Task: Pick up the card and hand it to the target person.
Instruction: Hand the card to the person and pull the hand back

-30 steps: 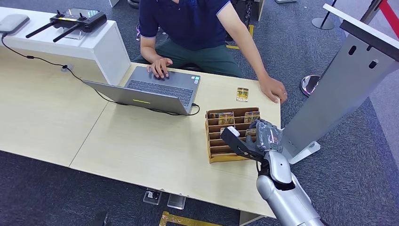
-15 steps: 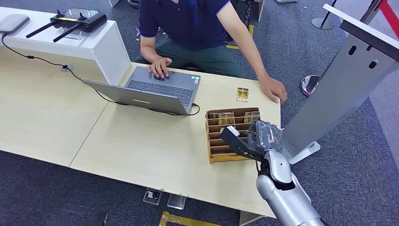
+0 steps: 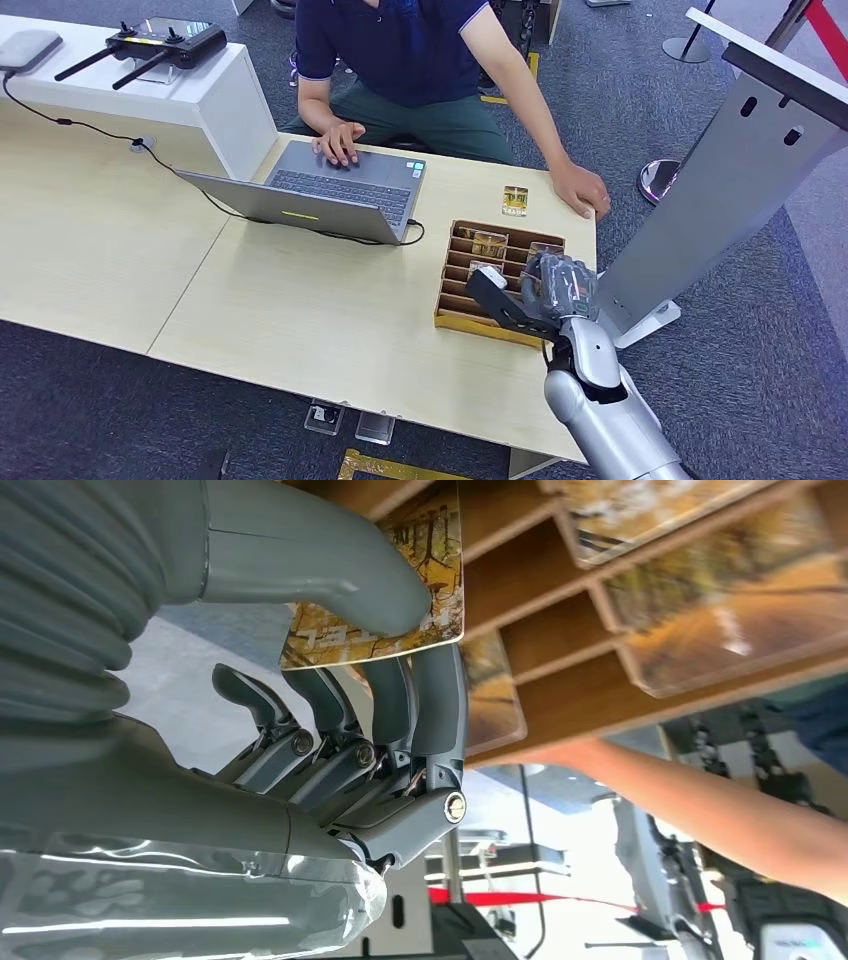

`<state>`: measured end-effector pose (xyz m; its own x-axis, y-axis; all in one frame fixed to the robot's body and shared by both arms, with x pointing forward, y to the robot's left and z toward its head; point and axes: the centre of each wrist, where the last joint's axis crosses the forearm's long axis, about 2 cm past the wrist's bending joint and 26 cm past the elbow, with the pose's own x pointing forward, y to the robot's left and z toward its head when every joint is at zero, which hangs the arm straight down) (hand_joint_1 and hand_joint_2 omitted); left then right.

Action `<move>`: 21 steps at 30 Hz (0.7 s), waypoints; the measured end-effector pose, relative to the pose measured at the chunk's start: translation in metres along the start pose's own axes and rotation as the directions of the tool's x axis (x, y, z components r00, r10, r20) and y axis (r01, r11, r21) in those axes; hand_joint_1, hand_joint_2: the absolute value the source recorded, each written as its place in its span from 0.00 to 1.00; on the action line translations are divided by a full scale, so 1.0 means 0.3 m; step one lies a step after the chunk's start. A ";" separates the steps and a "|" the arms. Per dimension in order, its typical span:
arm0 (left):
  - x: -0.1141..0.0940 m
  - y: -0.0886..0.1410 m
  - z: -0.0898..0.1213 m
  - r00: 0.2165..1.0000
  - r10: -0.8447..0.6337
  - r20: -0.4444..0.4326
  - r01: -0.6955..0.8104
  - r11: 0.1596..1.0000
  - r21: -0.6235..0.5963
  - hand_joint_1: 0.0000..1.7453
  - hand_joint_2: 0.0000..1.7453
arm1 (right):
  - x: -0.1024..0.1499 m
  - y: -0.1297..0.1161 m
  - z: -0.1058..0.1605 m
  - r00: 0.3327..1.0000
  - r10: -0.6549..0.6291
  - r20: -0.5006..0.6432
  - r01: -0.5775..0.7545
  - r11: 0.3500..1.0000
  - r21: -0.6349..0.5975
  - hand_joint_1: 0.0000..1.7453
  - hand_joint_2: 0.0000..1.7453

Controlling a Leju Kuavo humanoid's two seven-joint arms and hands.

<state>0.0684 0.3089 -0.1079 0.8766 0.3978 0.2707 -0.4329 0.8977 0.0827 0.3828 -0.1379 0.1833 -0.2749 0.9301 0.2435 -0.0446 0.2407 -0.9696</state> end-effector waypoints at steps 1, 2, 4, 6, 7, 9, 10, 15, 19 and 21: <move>0.000 -0.001 0.000 1.000 -0.003 0.000 0.003 1.000 -0.001 0.00 1.00 | 0.012 -0.018 -0.018 1.000 -0.008 0.010 0.008 1.000 -0.005 0.92 1.00; -0.001 -0.002 0.000 1.000 -0.007 0.000 0.007 1.000 -0.002 0.00 1.00 | 0.023 -0.035 -0.037 1.000 -0.019 0.019 0.019 1.000 -0.008 0.92 1.00; -0.002 -0.005 0.001 1.000 -0.012 0.001 0.012 1.000 -0.004 0.00 1.00 | 0.042 -0.064 -0.075 0.999 -0.033 0.034 0.034 0.999 -0.013 0.92 1.00; -0.001 -0.008 0.001 1.000 -0.015 0.001 0.015 1.000 -0.007 0.00 1.00 | 0.055 -0.081 -0.104 0.998 -0.042 0.044 0.043 0.999 -0.016 0.92 1.00; 0.000 -0.009 0.001 1.000 -0.016 0.001 0.016 1.000 -0.007 0.00 1.00 | 0.062 -0.088 -0.118 0.998 -0.044 0.048 0.045 0.999 -0.019 0.92 1.00; 0.002 -0.012 0.001 1.000 -0.015 0.001 0.015 1.000 -0.008 0.00 1.00 | 0.074 -0.102 -0.148 0.998 -0.048 0.052 0.049 0.998 -0.025 0.92 1.00; 0.001 -0.012 0.001 1.000 -0.015 0.000 0.015 1.000 -0.008 0.00 1.00 | 0.080 -0.109 -0.161 0.998 -0.043 0.053 0.044 0.999 -0.031 0.92 1.00; -0.004 -0.007 0.001 1.000 -0.018 -0.008 0.018 1.000 -0.004 0.00 1.00 | 0.096 -0.129 -0.193 0.998 -0.033 0.056 0.036 0.998 -0.049 0.92 1.00; -0.003 -0.006 0.001 1.000 -0.022 -0.012 0.022 1.000 -0.004 0.00 1.00 | 0.110 -0.141 -0.209 0.998 -0.008 0.060 0.012 0.998 -0.060 0.92 1.00; -0.004 -0.006 0.001 1.000 -0.022 -0.012 0.022 1.000 -0.004 0.00 1.00 | 0.117 -0.143 -0.213 0.998 0.001 0.064 0.004 0.998 -0.069 0.92 1.00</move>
<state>0.0681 0.3068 -0.1080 0.8885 0.3801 0.2571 -0.4126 0.9070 0.0850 0.4366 -0.0978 0.2351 -0.3361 0.9106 0.2407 0.0205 0.2625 -0.9647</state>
